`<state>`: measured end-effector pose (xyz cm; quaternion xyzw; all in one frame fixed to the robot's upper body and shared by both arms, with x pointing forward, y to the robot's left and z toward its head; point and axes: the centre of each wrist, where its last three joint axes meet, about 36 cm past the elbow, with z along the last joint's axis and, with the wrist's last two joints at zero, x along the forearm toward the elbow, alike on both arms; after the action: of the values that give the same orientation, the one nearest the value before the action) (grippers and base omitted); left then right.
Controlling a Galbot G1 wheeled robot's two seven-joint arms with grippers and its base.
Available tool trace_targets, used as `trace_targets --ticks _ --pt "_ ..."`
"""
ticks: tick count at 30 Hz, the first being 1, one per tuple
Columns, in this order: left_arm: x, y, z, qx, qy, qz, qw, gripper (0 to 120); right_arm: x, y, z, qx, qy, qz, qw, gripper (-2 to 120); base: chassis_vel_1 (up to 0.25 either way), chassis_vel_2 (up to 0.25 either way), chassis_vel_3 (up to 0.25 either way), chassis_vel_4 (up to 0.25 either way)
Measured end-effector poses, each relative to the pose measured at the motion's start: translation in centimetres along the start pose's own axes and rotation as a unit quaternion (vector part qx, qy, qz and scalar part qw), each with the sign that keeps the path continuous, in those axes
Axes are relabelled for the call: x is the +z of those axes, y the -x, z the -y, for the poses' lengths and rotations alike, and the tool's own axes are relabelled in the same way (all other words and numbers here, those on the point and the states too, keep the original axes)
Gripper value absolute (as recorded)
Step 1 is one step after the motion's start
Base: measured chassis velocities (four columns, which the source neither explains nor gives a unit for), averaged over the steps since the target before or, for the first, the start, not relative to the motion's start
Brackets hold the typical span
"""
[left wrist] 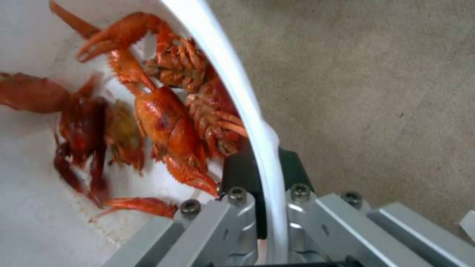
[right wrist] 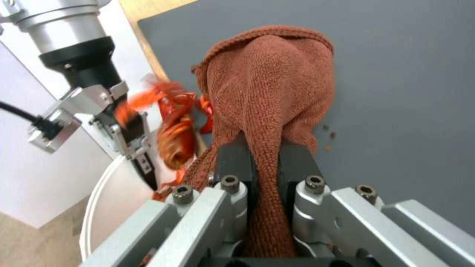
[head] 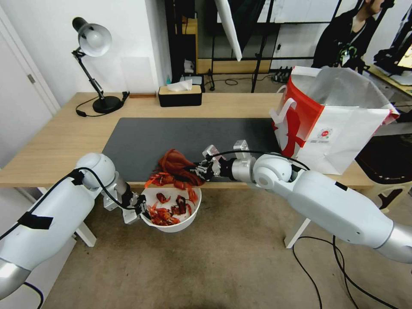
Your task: Sweep shrimp from table into container with towel, then put container into takeout bag.
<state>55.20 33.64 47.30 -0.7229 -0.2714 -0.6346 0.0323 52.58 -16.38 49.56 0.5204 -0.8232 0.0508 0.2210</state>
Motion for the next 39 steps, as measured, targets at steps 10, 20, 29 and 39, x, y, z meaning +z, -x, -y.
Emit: trace_targets --ticks 10,20,29,39 --pt "-0.1 0.3 0.1 -0.001 -0.002 0.002 1.0000 0 0.6 -0.6 -0.9 -0.013 -0.001 -0.005 1.000 4 0.000 0.000 0.000 0.000" --pt "-0.4 0.6 0.4 0.000 -0.002 0.004 1.0000 0 0.9 -1.7 -2.0 -0.022 0.004 0.012 1.000 4 0.000 0.000 0.000 0.000" --pt "-0.6 0.4 0.8 0.001 -0.004 0.002 1.0000 0 0.8 -3.5 -2.2 -0.013 0.020 0.052 0.998 4 0.000 0.000 0.000 0.000" --pt "-1.4 1.4 1.8 0.005 -0.009 0.012 0.9999 0 -0.6 -4.3 0.9 0.074 0.068 0.141 0.985 4 0.000 0.000 0.000 0.000"
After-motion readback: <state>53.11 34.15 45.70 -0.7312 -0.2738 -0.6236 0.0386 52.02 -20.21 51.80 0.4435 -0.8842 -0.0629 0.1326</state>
